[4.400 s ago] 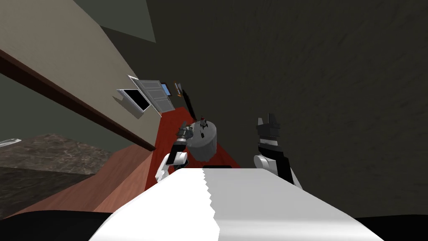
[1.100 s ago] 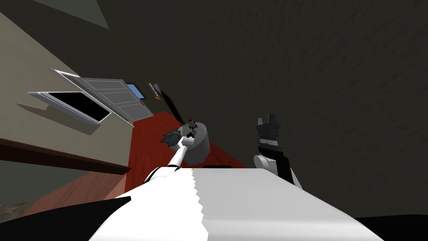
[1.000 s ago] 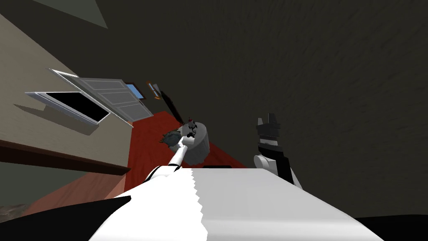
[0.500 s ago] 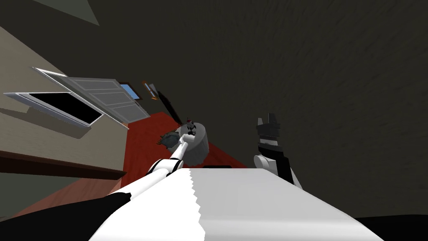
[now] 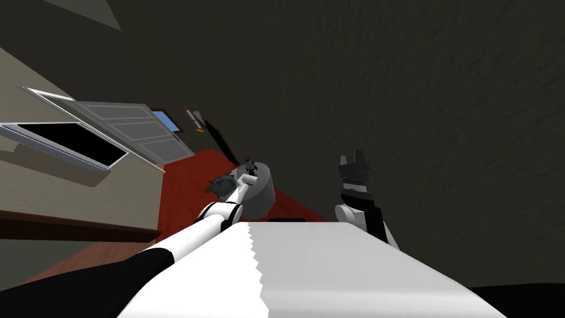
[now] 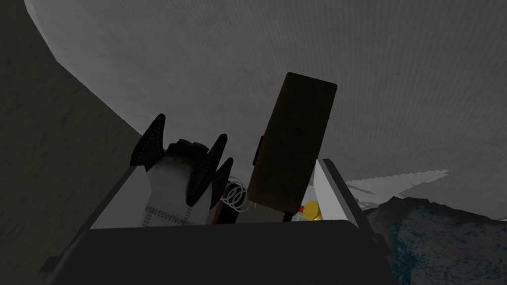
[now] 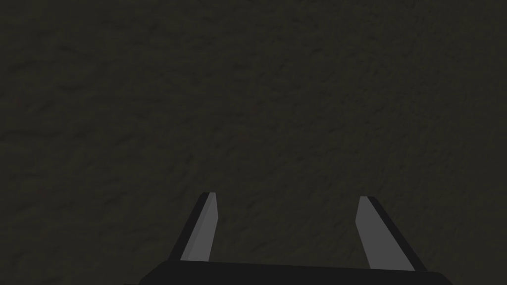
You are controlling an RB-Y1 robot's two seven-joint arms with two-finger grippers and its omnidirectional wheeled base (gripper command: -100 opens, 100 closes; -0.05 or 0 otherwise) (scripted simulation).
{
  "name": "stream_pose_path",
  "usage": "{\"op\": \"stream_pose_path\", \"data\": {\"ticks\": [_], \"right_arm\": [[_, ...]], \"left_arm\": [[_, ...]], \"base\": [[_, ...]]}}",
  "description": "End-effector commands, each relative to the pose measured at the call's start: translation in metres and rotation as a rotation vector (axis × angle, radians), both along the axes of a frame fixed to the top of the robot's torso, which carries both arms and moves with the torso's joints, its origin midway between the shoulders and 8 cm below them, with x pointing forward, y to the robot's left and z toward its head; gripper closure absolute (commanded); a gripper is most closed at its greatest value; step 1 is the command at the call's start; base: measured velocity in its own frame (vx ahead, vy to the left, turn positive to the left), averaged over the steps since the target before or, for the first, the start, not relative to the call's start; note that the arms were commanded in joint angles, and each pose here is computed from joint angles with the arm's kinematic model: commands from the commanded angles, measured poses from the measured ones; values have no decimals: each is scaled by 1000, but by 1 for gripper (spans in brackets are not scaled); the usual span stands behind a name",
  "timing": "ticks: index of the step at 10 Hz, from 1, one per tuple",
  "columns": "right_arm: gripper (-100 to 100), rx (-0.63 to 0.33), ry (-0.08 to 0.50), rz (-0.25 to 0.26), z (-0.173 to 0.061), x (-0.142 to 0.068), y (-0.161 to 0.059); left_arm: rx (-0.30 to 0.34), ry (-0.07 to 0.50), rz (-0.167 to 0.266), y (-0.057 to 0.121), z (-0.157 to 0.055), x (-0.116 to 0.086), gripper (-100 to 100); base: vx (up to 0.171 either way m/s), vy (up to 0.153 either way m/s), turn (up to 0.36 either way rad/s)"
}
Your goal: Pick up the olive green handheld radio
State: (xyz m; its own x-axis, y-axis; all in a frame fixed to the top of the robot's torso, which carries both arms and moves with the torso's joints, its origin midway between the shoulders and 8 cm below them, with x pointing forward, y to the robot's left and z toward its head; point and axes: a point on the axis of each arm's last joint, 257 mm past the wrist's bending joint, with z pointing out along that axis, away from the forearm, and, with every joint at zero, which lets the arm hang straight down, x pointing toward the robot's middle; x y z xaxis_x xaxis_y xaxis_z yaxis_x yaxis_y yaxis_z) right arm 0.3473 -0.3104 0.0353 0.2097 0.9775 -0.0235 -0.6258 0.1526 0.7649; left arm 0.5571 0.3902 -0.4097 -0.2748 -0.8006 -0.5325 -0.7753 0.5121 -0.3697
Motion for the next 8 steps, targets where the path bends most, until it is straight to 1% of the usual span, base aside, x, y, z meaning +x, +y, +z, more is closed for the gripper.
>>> {"op": "stream_pose_path", "data": {"ticks": [1,2,3,4,5,6,7,8], "right_arm": [[0,0,0,0,0,0,0],[0,0,0,0,0,0,0],[0,0,0,0,0,0,0],[0,0,0,0,0,0,0],[0,0,0,0,0,0,0],[0,0,0,0,0,0,0],[0,0,0,0,0,0,0],[0,0,0,0,0,0,0]], "left_arm": [[23,50,4,7,3,-1,-100],[23,68,9,10,-4,-6,-100],[40,105,12,15,0,-7,-100],[40,117,16,16,-4,-11,-100],[57,148,18,21,2,-10,-100],[56,162,22,23,-3,-15,-100],[71,193,25,27,3,-15,-100],[71,203,29,29,-1,-19,-100]], "base": [[4,3,-46],[5,3,-26],[5,2,-40],[6,3,-25],[6,3,-35],[6,4,-26],[8,2,-33],[8,3,-21]]}}
